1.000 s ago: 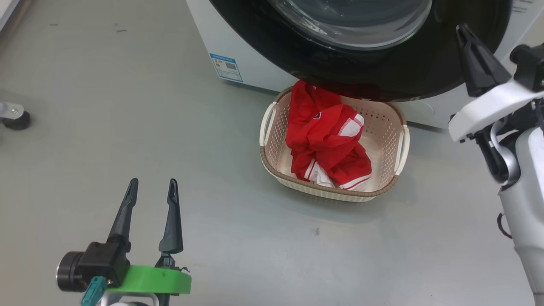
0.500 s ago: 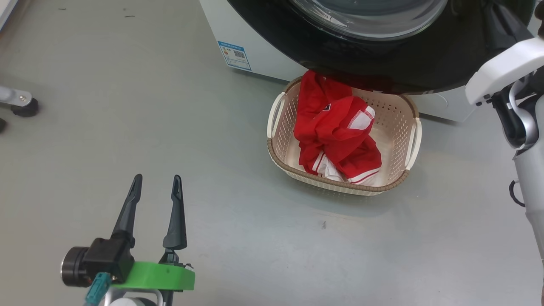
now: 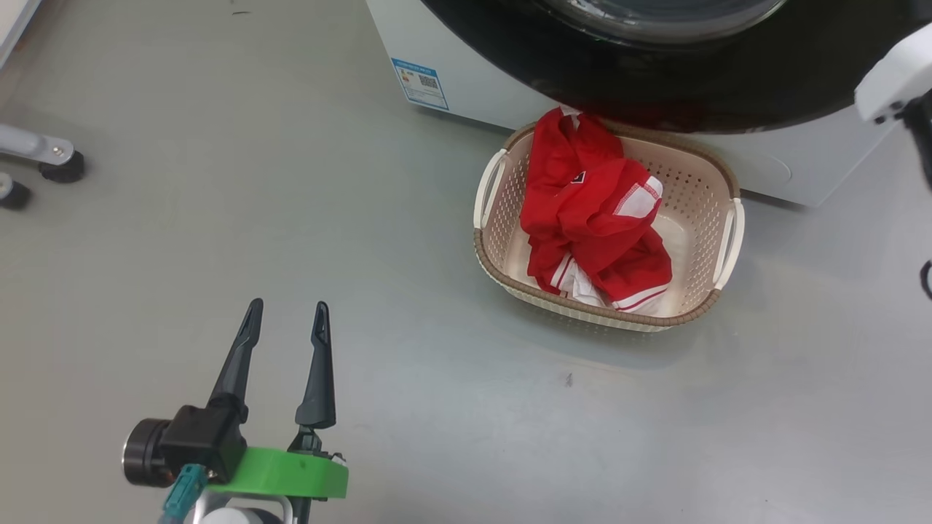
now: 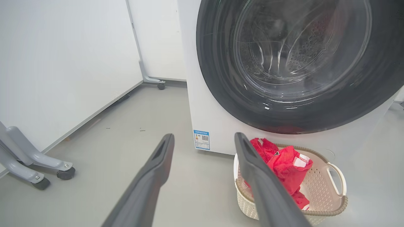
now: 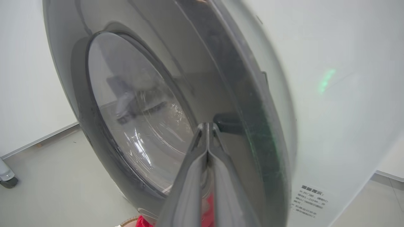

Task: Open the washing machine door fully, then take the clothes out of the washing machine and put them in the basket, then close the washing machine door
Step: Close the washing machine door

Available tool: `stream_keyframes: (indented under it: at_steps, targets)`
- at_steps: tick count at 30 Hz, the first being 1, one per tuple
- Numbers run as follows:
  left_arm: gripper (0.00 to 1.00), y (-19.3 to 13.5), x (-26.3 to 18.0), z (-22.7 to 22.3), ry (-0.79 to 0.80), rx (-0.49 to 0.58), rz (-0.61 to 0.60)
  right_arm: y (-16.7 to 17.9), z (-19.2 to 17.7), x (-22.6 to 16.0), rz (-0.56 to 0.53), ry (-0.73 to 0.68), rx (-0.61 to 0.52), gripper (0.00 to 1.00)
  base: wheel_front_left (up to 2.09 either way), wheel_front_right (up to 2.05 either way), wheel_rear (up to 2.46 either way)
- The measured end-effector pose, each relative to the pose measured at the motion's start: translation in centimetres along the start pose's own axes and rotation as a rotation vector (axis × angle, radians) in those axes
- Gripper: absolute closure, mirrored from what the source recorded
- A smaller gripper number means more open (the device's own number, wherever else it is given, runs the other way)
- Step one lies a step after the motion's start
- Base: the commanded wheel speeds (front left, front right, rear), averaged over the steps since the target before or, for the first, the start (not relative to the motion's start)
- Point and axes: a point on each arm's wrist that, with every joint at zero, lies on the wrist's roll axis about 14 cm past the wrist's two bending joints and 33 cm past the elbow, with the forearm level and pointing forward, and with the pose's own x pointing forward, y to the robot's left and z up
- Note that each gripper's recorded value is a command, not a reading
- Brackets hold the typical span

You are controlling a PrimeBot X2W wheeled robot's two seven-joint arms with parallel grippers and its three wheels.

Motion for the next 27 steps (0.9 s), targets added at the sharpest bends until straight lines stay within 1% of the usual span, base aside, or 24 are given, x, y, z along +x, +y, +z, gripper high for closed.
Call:
stream_keyframes:
  at_steps: [6, 14, 20, 26, 27]
  targets:
    - [0.00, -0.2, 0.3, 0.0, -0.001, 0.004, -0.003, -2.0, 1.4, 1.3, -0.044, -0.032, -0.019, 1.00, 0.00, 0.00, 0.00]
    - [0.00, 0.3, 0.5, -0.3, 0.010, 0.014, 0.011, -2.7, 1.8, 2.4, -0.066, -0.058, -0.032, 1.00, 0.00, 0.00, 0.00]
    - [0.00, 0.3, 0.6, -0.4, 0.014, 0.016, 0.011, -2.3, 1.1, 2.5, -0.056, -0.051, -0.040, 1.00, 0.00, 0.00, 0.00]
    - [0.00, -0.1, 0.9, -0.5, 0.012, 0.011, 0.000, -0.2, 0.8, 2.2, -0.011, -0.069, -0.019, 1.00, 0.00, 0.00, 0.00]
    - [0.00, -0.2, 0.9, -0.5, 0.012, 0.010, -0.003, -0.1, 0.7, 2.0, -0.004, -0.070, -0.032, 1.00, 0.00, 0.00, 0.00]
